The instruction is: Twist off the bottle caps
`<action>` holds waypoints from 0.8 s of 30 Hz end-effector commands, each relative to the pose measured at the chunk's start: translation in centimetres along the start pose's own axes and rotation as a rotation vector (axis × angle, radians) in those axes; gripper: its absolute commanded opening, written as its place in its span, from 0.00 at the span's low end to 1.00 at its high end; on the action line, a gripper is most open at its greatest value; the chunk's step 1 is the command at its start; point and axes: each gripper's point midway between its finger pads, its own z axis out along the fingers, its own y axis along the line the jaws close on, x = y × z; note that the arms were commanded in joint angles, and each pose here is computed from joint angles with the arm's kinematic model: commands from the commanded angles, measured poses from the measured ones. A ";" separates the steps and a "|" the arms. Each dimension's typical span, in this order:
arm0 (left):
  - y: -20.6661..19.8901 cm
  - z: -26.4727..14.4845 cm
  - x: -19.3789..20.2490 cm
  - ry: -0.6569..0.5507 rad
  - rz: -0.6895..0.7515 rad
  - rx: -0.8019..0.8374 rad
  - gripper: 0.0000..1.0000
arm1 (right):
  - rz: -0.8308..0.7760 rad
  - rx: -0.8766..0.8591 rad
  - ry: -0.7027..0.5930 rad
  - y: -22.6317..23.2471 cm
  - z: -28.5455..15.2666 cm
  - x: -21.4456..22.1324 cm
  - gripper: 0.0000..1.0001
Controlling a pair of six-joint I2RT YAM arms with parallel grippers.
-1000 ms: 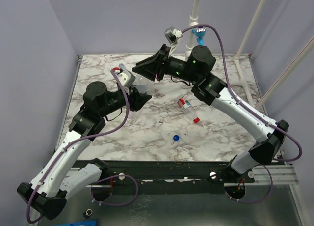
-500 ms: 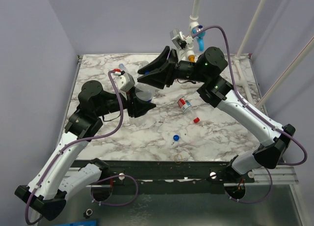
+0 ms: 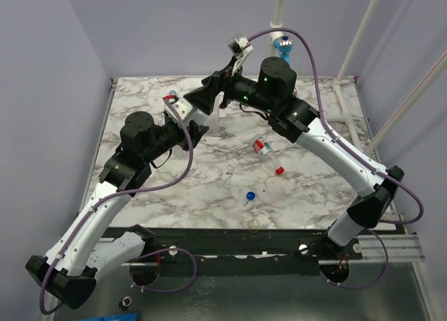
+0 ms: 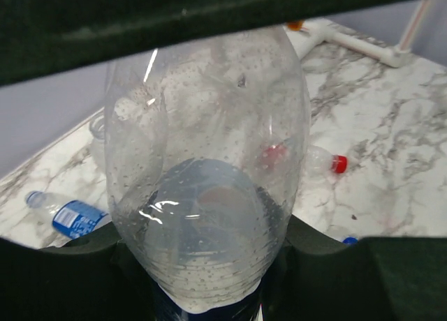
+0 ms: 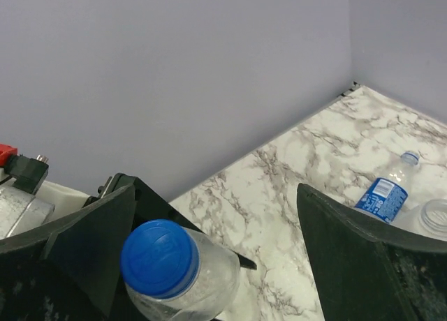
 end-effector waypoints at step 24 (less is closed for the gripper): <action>5.8 1.1 1.9 0.074 0.052 -0.295 0.00 | 0.103 0.141 -0.073 -2.1 0.6 -1.2 0.95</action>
